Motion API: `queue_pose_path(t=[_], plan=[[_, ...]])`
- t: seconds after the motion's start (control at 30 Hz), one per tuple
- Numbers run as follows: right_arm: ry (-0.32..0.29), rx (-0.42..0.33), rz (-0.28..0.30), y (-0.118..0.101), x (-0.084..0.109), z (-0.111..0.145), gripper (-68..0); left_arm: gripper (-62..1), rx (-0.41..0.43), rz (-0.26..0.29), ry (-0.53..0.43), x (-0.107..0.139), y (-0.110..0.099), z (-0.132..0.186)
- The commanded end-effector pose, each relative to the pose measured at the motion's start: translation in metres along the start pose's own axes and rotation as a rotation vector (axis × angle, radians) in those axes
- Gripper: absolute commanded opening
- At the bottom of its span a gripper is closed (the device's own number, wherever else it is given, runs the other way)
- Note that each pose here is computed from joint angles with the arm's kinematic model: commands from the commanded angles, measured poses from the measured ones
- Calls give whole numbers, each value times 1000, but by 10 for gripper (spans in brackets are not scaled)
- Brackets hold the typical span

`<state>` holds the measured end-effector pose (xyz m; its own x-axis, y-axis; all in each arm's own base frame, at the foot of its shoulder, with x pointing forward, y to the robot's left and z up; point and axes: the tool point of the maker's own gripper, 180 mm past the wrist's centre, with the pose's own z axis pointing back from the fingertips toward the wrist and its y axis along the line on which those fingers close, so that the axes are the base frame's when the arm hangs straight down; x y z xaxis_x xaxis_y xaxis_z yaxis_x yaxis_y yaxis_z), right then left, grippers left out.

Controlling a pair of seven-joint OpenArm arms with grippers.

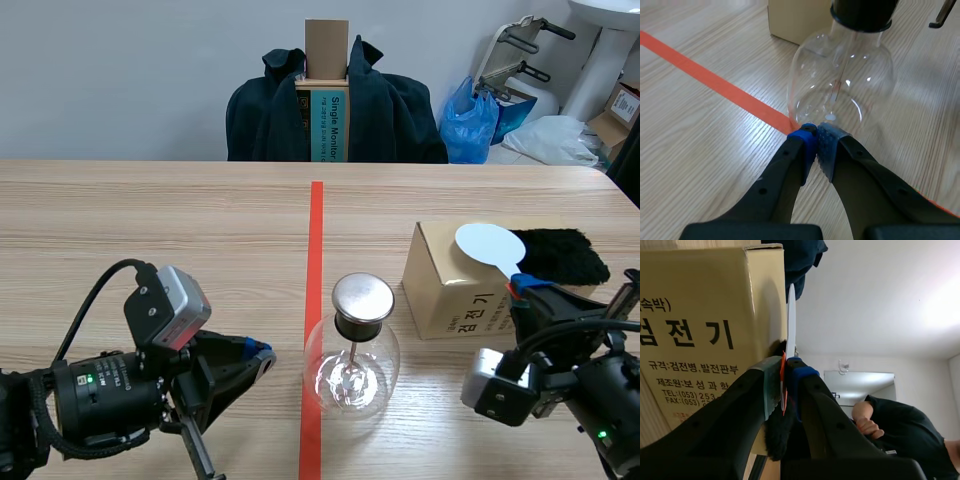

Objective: Do the electroscope experiment.
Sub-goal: 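Put the plate down on the right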

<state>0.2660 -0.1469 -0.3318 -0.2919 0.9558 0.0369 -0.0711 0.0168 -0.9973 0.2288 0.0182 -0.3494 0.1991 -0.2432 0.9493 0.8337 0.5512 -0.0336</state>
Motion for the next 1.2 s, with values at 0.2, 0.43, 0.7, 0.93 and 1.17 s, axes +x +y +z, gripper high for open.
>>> queue_pose_path(t=[0.2,0.43,0.7,0.93,1.17], plan=[[-58,-39,2,-12,9,-12,-666,-592,-24,-29,-67,28,-16,14],[-64,-21,-16,-6,13,-9,-560,-592,-32,-48,-85,45,-32,36],[-36,-1,-23,0,10,-2,-560,-592,-45,-82,-100,69,-50,64],[-8,-17,-65,-3,5,-2,-560,-411,-22,-110,-116,89,-54,80],[10,-25,-86,-4,1,-2,-480,14,-4,-110,-134,95,-50,83]])
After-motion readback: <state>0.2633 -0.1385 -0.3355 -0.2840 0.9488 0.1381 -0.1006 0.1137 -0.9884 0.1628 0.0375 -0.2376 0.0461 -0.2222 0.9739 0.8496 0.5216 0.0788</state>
